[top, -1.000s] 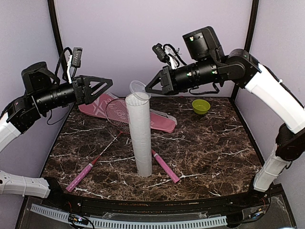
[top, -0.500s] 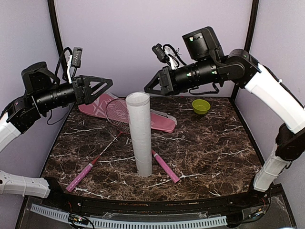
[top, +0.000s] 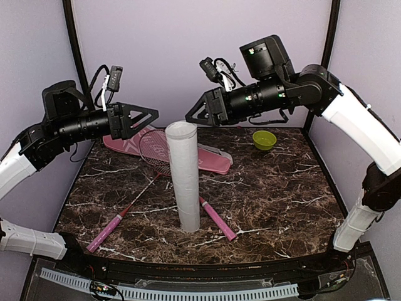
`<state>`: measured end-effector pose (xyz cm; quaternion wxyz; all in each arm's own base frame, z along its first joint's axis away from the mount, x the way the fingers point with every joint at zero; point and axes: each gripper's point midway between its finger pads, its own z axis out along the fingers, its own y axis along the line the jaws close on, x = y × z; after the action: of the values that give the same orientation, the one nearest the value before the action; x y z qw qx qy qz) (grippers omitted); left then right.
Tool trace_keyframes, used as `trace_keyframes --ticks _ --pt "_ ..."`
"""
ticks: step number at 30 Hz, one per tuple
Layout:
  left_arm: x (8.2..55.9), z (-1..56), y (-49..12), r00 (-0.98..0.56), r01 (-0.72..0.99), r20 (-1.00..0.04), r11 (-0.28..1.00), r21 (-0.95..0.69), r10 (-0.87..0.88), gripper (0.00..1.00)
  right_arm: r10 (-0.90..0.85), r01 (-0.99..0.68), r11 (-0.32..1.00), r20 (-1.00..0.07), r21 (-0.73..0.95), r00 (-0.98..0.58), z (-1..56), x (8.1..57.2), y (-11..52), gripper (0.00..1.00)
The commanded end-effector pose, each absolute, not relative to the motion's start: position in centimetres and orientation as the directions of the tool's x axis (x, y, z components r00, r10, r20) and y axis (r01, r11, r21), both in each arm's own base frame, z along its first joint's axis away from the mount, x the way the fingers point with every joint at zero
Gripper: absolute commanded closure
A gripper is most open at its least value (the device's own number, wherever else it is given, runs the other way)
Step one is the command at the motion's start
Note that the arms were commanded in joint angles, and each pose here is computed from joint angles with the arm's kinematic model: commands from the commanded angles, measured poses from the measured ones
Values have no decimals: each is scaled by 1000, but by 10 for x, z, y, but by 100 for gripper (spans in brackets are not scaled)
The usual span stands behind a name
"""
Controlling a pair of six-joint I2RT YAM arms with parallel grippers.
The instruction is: Pack up the badminton gear
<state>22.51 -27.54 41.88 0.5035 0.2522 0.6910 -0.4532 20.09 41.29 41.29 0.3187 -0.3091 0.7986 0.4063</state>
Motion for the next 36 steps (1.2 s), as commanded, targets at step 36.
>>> trace_keyframes --ticks 36 --pt "223 395 -301 -459 823 -887 356 -442 -40 14 -267 -745 514 -747 424 -609 389 201 420 40"
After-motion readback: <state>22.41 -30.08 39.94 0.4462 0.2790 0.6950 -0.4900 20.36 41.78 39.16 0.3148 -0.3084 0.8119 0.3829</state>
